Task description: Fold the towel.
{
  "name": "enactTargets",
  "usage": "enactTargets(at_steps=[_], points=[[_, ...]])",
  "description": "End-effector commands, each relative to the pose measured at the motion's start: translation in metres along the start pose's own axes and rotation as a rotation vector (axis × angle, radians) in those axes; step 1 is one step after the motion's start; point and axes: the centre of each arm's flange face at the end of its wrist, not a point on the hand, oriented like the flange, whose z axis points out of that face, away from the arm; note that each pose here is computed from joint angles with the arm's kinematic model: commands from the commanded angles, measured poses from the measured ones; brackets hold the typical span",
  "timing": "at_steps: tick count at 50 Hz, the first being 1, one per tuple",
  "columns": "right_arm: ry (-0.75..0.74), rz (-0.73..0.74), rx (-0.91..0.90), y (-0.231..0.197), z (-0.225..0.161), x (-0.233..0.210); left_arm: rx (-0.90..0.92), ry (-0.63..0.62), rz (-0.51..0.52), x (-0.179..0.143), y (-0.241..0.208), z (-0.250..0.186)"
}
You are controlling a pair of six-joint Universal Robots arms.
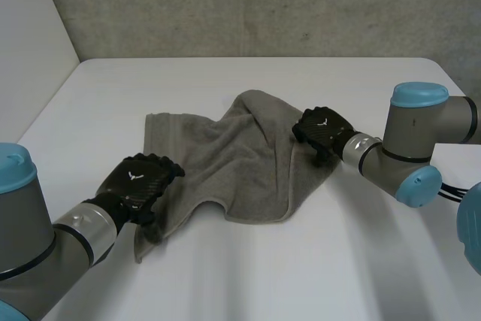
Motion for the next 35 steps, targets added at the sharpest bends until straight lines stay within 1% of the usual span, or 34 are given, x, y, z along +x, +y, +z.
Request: enactTargets(at_steps=[1,6,8,9,11,12,13,14,16,17,19,20,22,25,27,30,35], points=[[-0.008,-0.008,-0.012,0.003,-0.001,-0.001,0.000,0.001,0.001,0.000,0.000,0.000],[-0.001,-0.025,0.000,-0.003,-0.003,0.002,0.000,0.000,0.000,0.000,0.000,0.000],[0.026,-0.037,0.024,-0.017,-0.011,0.010,0.000,0.000,0.000,0.000,0.000,0.000],[0.027,-0.037,0.024,-0.017,-0.011,0.010,0.000,0.000,0.000,0.000,0.000,0.000],[0.076,-0.031,0.045,-0.030,-0.028,0.030,0.003,-0.001,0.001,0.000,-0.001,0.000],[0.076,-0.031,0.045,-0.030,-0.028,0.030,0.003,-0.001,0.001,0.000,-0.001,0.000],[0.114,-0.031,0.052,-0.033,-0.038,0.042,0.003,-0.001,0.001,0.000,-0.001,0.000],[0.114,-0.031,0.052,-0.033,-0.038,0.042,0.003,-0.001,0.001,0.000,-0.001,0.000],[0.167,-0.032,0.073,-0.037,-0.058,0.052,0.002,0.001,0.001,0.000,-0.001,0.000],[0.167,-0.032,0.073,-0.037,-0.058,0.052,0.000,0.001,0.001,0.000,0.000,0.000],[0.195,-0.018,0.063,-0.030,-0.082,0.055,0.002,0.001,0.001,0.000,-0.001,-0.001],[0.195,-0.018,0.063,-0.030,-0.082,0.055,0.002,0.001,0.001,0.000,-0.001,-0.001],[0.214,0.001,0.024,-0.019,-0.106,0.053,0.001,0.004,0.001,0.001,0.000,-0.001],[0.205,0.015,0.007,-0.013,-0.116,0.048,0.004,0.011,0.004,0.003,-0.001,-0.002],[0.165,0.031,-0.034,0.001,-0.131,0.039,0.002,0.016,0.005,0.005,0.000,-0.003],[0.148,0.021,-0.077,0.014,-0.142,0.038,0.001,0.027,0.010,0.009,0.001,-0.004],[0.129,0.009,-0.114,0.013,-0.153,0.039,0.001,0.049,0.019,0.016,0.001,-0.006]])
